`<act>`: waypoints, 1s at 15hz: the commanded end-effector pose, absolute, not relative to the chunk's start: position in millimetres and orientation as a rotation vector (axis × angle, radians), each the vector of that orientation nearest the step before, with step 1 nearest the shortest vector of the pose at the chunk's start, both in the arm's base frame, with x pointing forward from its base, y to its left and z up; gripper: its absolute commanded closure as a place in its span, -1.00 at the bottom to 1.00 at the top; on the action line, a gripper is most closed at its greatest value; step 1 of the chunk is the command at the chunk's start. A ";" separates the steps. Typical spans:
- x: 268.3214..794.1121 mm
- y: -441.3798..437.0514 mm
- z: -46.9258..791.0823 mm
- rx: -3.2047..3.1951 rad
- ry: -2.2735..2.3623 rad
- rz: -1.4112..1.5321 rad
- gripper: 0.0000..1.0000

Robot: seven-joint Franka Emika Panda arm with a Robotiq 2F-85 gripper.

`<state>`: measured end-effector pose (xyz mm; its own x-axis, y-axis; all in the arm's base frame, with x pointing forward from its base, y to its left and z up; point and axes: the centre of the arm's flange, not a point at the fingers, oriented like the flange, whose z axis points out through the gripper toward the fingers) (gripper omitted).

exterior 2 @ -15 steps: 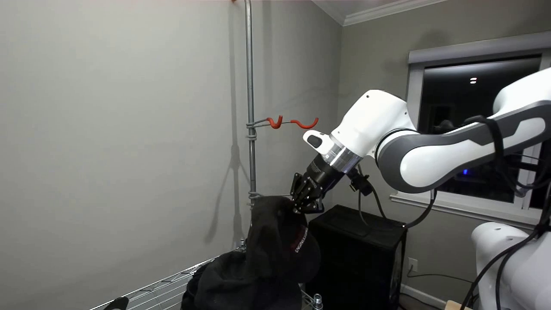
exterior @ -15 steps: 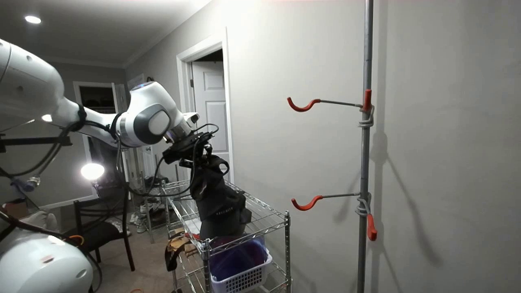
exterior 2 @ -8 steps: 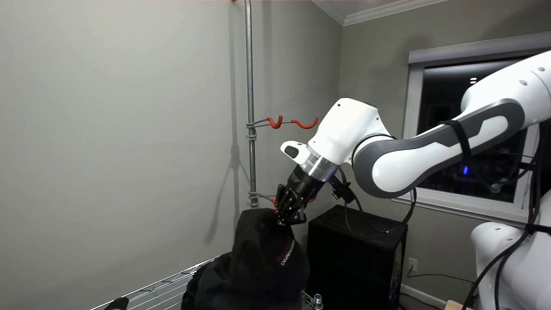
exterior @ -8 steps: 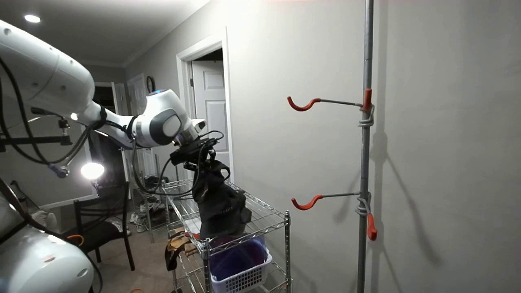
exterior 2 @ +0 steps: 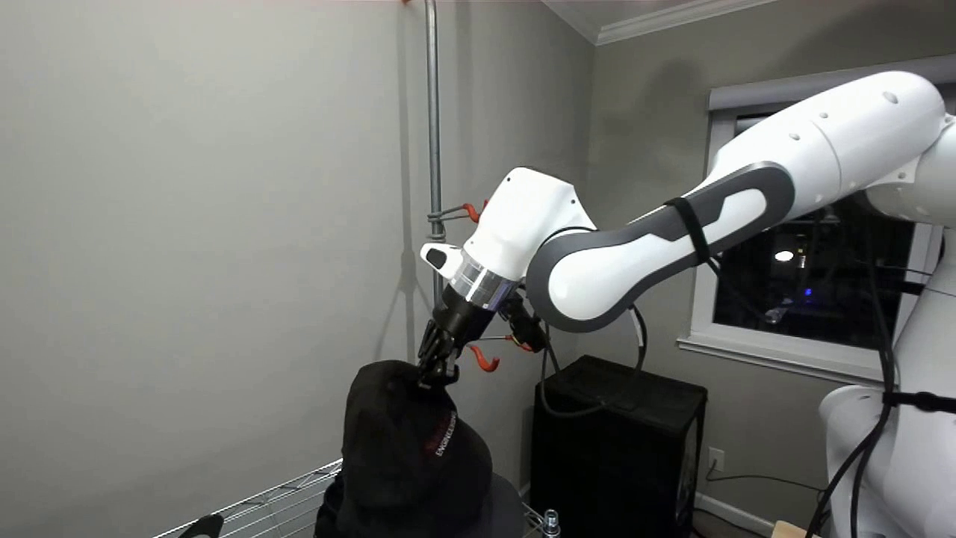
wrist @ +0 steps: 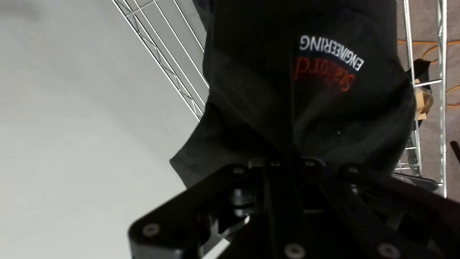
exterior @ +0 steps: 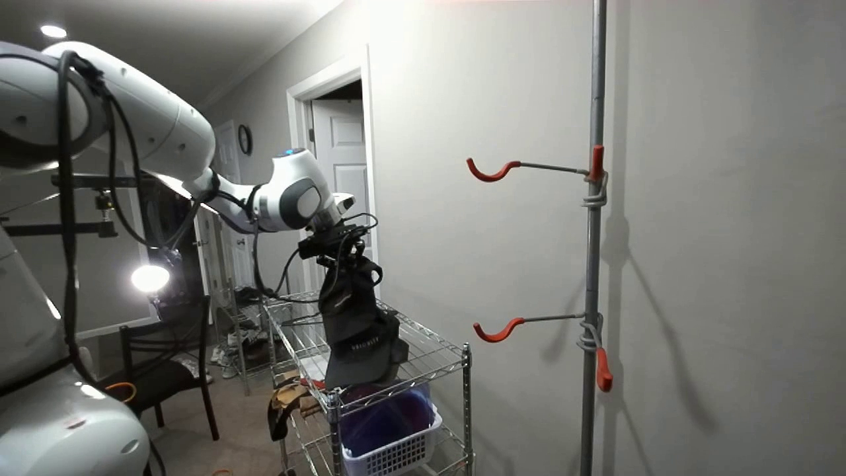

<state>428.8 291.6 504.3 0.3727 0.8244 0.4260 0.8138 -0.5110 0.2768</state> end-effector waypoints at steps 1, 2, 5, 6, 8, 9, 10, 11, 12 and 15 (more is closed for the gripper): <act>476.7 301.6 483.8 2.654 1.449 0.777 0.99; 485.8 298.8 475.5 2.671 1.431 0.757 0.99; 507.5 286.2 449.8 2.703 1.388 0.680 0.99; 510.7 282.6 442.8 2.705 1.393 0.653 0.78; 514.7 279.2 433.3 2.720 1.398 0.621 0.31; 515.8 278.5 430.7 2.722 1.401 0.611 0.20; 516.8 278.8 428.9 2.724 1.401 0.607 0.05; 517.5 278.4 428.1 2.725 1.403 0.605 -0.06; 517.8 278.4 427.6 2.726 1.404 0.602 -0.18; 516.8 277.5 428.6 2.722 1.402 0.609 -0.58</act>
<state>514.6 279.0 424.9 0.5179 0.7832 0.3440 0.7794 -0.5977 0.1876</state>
